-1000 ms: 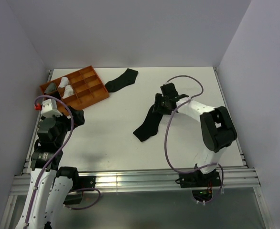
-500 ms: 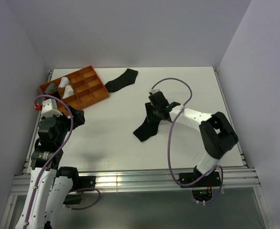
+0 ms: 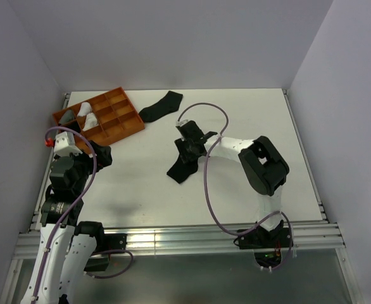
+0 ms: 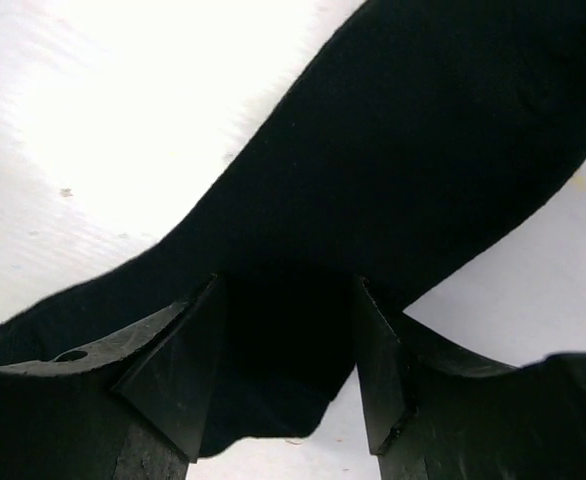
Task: Roll the socks
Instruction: Move the sock to the center of the board, then roll the sock at the center of the board.
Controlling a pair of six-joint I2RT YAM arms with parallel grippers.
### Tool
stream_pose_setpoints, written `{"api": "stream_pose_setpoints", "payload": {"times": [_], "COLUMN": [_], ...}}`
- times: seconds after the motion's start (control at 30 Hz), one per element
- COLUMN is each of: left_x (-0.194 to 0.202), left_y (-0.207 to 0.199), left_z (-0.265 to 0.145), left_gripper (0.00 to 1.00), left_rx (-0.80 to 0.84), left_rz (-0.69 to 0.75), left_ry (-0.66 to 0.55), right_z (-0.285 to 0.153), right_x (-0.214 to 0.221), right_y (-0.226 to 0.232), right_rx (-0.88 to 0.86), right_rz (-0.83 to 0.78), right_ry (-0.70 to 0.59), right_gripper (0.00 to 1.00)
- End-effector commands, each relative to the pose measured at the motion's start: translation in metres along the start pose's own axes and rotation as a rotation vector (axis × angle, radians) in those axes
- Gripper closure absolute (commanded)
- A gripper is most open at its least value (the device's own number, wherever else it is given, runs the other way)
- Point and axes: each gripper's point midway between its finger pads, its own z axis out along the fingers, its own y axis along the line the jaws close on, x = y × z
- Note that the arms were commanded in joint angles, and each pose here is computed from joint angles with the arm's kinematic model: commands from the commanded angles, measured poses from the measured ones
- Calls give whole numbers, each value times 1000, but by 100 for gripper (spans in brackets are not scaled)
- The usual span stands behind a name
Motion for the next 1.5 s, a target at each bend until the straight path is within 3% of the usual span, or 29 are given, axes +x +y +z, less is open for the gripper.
{"api": "stream_pose_setpoints", "payload": {"times": [0.0, 0.23, 0.4, 0.9, 1.03, 1.47], "left_x": [-16, -16, -15, -13, -12, -14], "left_y": [-4, -5, -5, -3, -2, -9], "left_z": [-4, -3, -2, -1, -1, -1], "left_gripper": [1, 1, 0, 1, 1, 1], "left_rx": [6, 7, 11, 0, 0, 35], "left_rz": [0, 1, -1, -2, 1, 4], "left_ry": [-48, -47, -42, -33, -30, -31], "right_z": [-7, -74, -90, -53, -43, -16], "right_x": [-9, -36, -11, 37, 42, 65], "right_y": [17, 52, 81, 109, 109, 85], "right_rx": [-40, -61, -82, 24, 33, 155], "right_rz": [-44, -123, -227, -399, -405, -403], "right_ry": [-4, -202, -235, -233, -223, -176], "right_gripper": [40, 32, 30, 32, 40, 49]}}
